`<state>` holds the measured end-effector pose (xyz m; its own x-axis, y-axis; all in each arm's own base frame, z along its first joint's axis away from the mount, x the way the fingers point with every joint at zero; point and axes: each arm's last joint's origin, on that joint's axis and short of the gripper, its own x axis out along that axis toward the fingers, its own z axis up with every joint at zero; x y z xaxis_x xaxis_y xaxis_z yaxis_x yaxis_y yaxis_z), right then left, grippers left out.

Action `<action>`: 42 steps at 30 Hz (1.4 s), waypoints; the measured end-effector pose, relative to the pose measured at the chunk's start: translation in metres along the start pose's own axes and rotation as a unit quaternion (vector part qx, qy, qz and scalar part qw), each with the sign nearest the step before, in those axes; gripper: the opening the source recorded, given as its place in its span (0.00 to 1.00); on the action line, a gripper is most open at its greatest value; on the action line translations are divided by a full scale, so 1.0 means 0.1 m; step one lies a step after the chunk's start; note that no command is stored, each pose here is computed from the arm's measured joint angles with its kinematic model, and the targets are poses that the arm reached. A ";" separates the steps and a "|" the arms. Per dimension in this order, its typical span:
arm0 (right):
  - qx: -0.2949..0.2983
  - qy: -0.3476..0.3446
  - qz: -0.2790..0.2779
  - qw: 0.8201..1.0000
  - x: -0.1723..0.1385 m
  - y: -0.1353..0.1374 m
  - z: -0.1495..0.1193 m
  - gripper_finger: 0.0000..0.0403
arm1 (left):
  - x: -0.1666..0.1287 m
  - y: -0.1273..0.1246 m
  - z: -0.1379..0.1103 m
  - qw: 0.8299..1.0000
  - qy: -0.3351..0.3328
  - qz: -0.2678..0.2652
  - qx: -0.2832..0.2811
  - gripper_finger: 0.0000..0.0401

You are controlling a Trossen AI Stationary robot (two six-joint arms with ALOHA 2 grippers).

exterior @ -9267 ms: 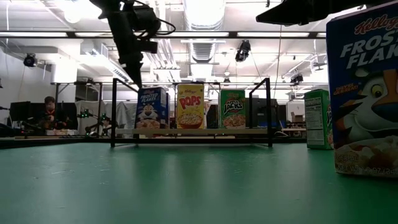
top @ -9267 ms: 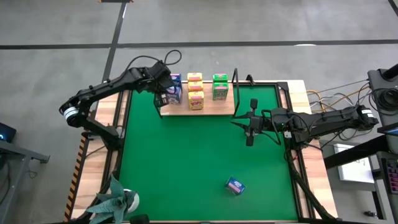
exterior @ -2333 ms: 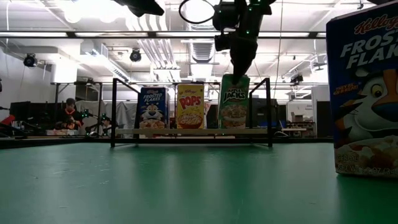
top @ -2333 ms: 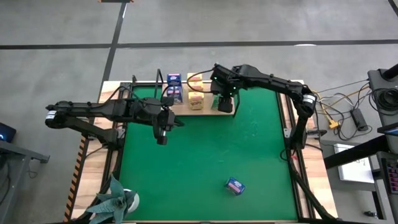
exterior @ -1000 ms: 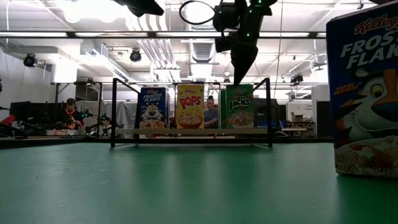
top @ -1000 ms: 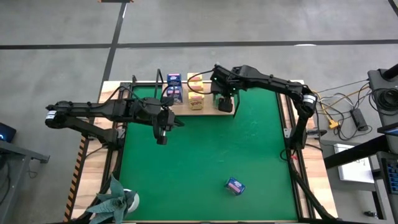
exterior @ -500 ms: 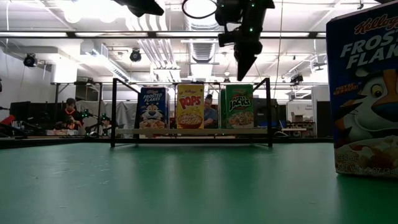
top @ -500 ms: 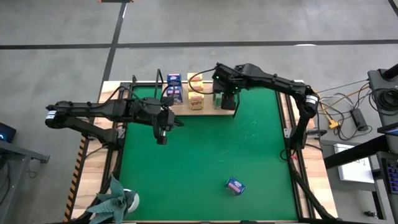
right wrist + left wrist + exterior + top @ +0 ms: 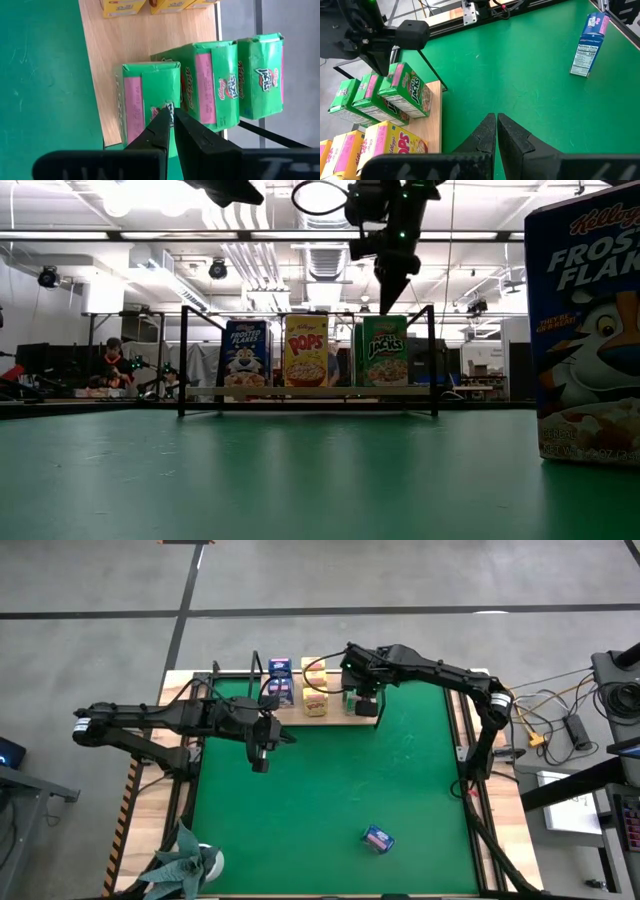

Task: Stack cereal on shelf
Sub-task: Put the green cereal box on the shelf aligned with the other green cereal boxes

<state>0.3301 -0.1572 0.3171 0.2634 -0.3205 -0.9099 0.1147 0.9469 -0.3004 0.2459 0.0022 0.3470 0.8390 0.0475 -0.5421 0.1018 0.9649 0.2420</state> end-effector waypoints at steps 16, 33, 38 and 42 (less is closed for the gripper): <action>0.003 -0.032 0.017 0.999 0.08 0.03 0.04 0.03 | 0.00 0.00 0.00 1.000 0.000 0.000 0.003 0.00; -0.001 -0.036 0.015 0.999 0.07 0.05 0.06 0.03 | 0.00 0.00 0.01 1.000 -0.003 0.001 0.003 0.00; -0.002 -0.039 0.015 0.999 0.02 0.06 0.05 0.03 | 0.00 0.00 0.01 1.000 -0.003 0.001 0.004 0.00; 0.003 -0.049 0.012 0.999 -0.06 0.05 0.08 0.03 | 0.00 0.00 0.01 1.000 -0.005 0.001 0.003 0.00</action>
<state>0.3364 -0.1505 0.3235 0.3593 -0.2992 -0.8840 0.1137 0.9542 -0.2767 0.2464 0.0021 0.3480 0.8446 0.0473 -0.5333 0.1031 0.9631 0.2487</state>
